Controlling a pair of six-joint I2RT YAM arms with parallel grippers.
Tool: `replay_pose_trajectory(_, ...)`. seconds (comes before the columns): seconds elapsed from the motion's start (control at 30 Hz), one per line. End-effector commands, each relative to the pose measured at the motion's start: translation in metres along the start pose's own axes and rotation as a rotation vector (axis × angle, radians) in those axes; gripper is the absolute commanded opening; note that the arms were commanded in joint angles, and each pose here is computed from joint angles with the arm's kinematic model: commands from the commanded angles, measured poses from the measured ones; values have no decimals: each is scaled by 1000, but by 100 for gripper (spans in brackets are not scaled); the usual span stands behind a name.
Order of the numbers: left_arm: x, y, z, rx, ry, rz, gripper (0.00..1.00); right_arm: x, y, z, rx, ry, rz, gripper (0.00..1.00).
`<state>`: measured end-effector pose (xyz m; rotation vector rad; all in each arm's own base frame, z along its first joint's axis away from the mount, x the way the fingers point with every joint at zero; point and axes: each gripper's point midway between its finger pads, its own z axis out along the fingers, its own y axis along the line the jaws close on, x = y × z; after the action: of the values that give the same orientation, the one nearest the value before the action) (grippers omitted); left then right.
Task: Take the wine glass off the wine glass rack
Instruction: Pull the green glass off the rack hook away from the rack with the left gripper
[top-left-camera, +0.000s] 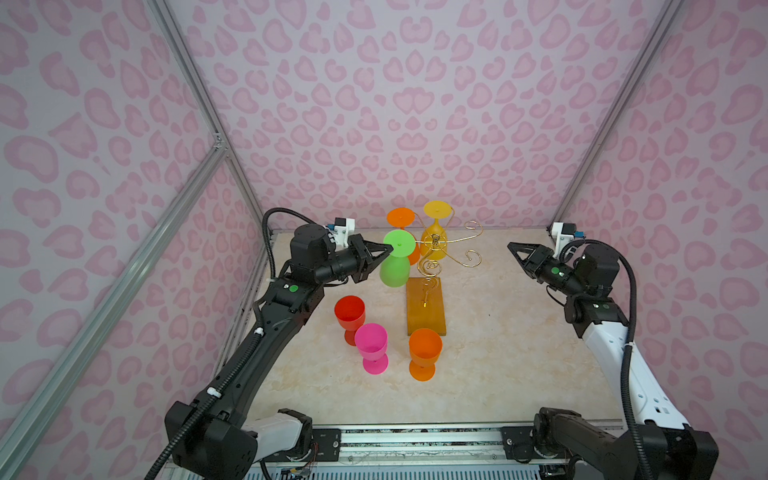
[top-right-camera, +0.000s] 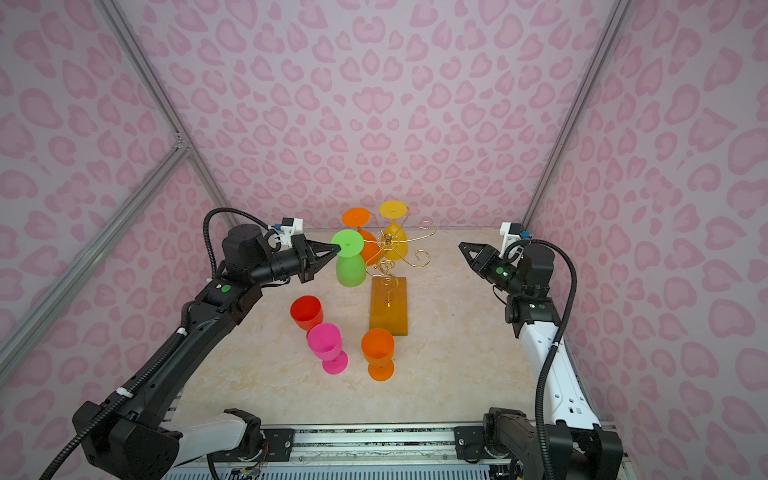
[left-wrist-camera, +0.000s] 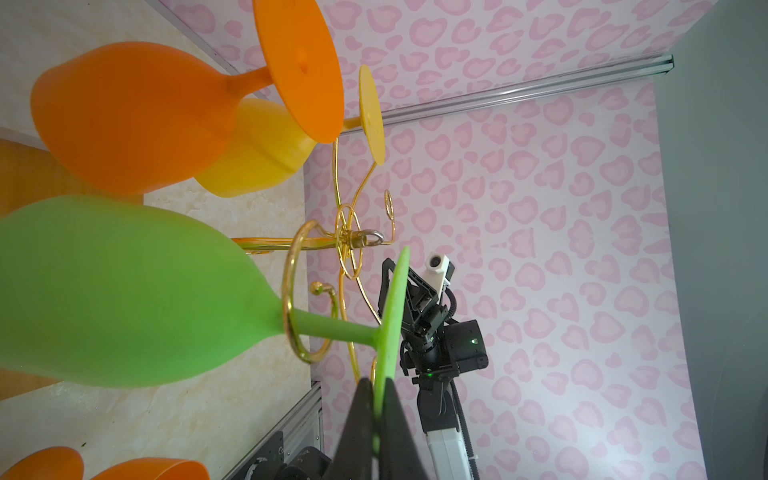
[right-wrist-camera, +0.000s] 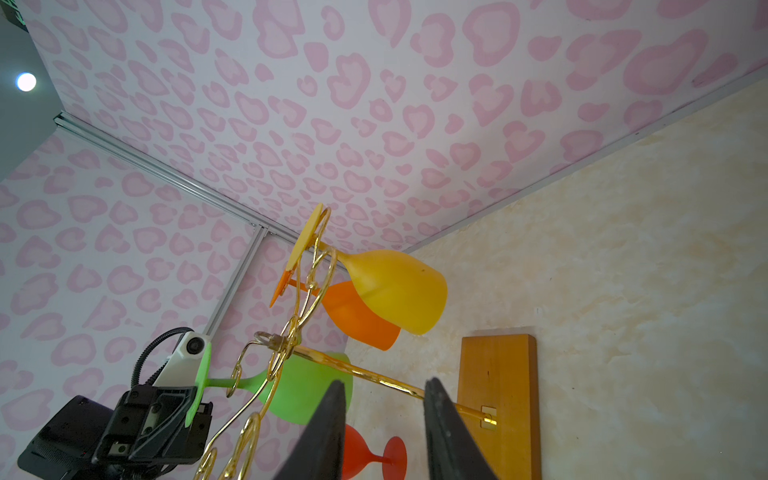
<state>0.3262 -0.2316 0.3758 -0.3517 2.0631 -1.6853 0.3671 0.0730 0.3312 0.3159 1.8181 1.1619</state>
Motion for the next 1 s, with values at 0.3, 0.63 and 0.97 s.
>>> replay_pose_trajectory(0.3,-10,-4,-10,11,-31,22,3,-2,3,0,-20,-9,-20,33)
replay_pose_trajectory(0.63,-20,-9,-4,19,-37,28,3,-1,2,0,-18,-7,-18,33)
replay_pose_trajectory(0.97,-27,-14,8,28,-13,48,3,-1,2,0,-19,-7,-19,33)
